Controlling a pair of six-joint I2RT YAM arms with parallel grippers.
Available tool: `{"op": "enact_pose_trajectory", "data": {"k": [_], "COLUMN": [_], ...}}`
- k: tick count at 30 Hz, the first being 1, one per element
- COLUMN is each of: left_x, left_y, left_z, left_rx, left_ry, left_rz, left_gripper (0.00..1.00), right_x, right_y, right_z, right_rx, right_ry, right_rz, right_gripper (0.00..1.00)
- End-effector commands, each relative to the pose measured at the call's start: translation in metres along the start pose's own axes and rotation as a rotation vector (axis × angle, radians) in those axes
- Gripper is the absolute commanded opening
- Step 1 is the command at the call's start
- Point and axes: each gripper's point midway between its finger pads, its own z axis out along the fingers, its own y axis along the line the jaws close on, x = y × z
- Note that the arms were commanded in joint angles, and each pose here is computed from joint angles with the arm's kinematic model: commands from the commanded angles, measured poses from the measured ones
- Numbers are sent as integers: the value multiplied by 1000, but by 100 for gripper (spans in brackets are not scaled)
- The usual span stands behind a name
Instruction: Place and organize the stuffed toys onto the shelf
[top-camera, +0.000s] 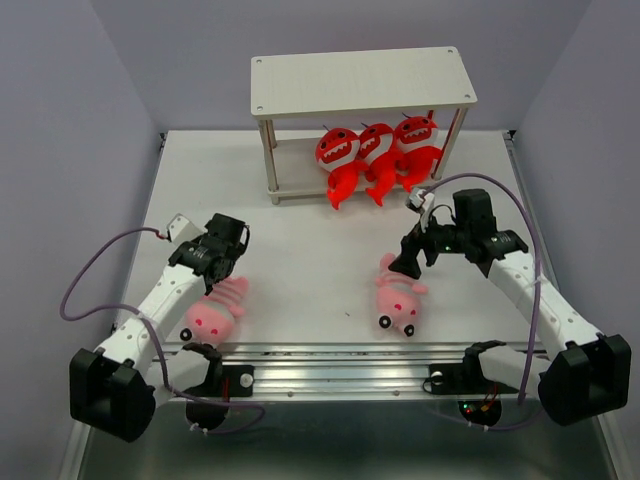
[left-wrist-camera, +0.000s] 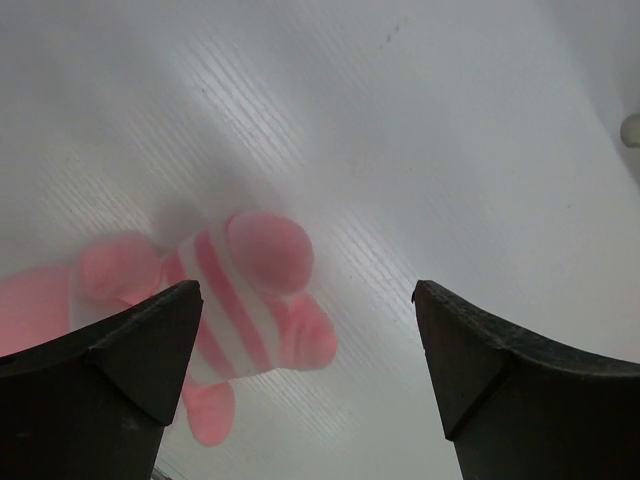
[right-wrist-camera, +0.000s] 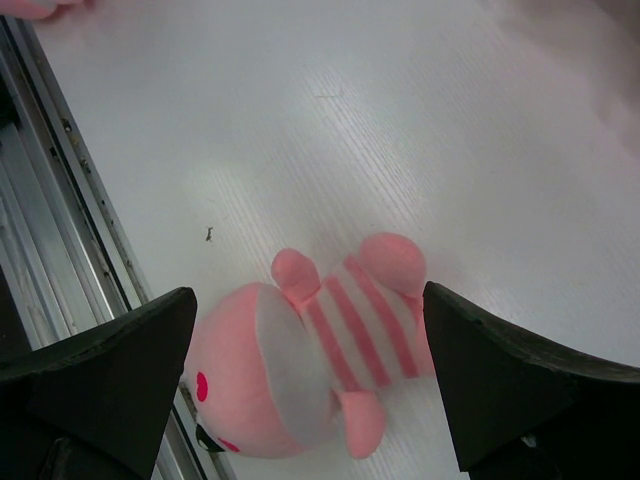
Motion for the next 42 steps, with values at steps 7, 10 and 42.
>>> {"op": "enact_pose_trajectory", "data": {"k": [7,10,42], "left_x": [12,16,62], "left_y": [-10,-6,-121], "left_z": [30,30,-91], "left_rx": [-50,-30,1093], "left_ry": [145,152,464], "left_rz": [89,80,264], "left_gripper": [96,87,0], "right_x": [-13,-11,-32], "right_y": [2,3,43], "right_z": [-6,-5,-22], "right_rx": [-3,-5,-282], "right_ry": [-70,-74,-54], "right_rz": [-56,-59,-119], "right_gripper": [100,100,100]}}
